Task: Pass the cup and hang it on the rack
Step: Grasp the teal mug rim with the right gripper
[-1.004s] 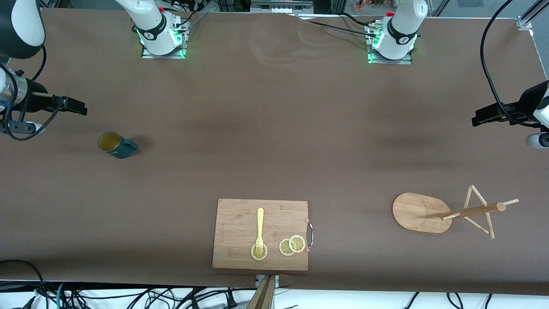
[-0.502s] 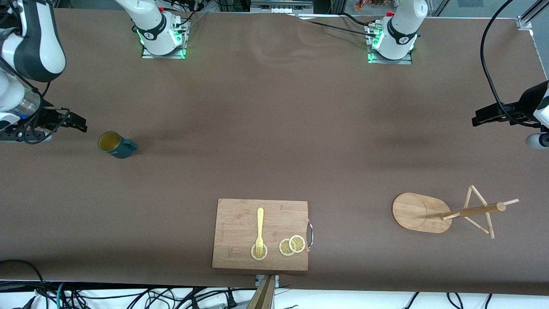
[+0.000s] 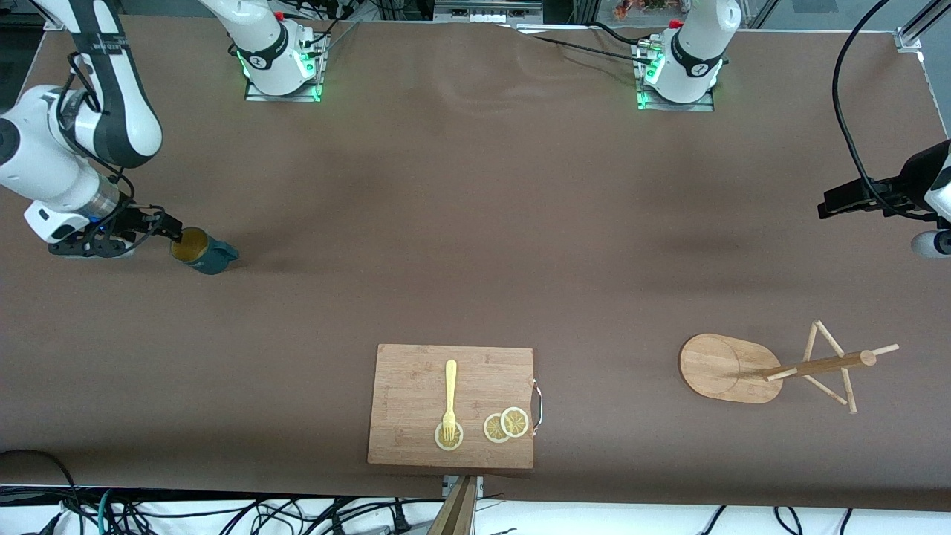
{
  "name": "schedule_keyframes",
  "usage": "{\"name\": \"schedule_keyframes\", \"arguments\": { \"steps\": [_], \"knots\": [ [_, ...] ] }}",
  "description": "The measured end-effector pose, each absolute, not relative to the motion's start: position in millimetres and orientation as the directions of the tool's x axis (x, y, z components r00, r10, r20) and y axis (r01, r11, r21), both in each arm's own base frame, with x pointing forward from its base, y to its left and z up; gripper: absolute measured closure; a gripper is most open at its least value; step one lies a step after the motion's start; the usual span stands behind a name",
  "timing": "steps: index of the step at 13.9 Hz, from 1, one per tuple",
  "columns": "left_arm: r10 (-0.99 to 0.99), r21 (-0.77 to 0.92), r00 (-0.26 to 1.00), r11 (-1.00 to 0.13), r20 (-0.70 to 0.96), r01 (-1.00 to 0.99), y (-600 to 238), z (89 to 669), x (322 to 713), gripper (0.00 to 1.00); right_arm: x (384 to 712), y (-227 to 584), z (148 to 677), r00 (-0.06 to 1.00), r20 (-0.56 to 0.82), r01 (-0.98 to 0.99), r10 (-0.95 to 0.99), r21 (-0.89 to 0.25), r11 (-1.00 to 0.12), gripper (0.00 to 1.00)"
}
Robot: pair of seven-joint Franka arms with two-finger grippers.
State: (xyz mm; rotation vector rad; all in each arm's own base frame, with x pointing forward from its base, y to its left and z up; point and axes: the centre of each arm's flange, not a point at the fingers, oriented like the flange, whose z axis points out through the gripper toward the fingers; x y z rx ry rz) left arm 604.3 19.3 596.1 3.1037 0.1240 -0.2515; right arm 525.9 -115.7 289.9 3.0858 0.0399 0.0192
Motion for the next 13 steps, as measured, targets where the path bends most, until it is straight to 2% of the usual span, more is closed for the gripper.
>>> {"name": "schedule_keyframes", "arguments": {
  "steps": [3,11,12,13],
  "knots": [
    [0.080,0.019,0.984,-0.996,-0.162,0.084,21,596,604,0.00,526,-116,256,1.000,-0.012,0.029,0.029,0.061,-0.998,0.02],
    [0.077,0.019,0.984,-0.997,-0.162,0.081,19,596,604,0.00,526,-111,225,0.998,-0.041,0.043,0.040,0.062,-0.997,0.89],
    [0.077,0.019,0.984,-0.997,-0.162,0.081,19,596,604,0.00,527,-111,226,0.998,-0.038,0.044,0.041,0.062,-0.997,0.96],
    [0.077,0.019,0.984,-0.997,-0.162,0.081,19,596,604,0.00,529,-109,228,0.998,-0.034,0.047,0.045,0.062,-0.997,0.95]
  ]
}}
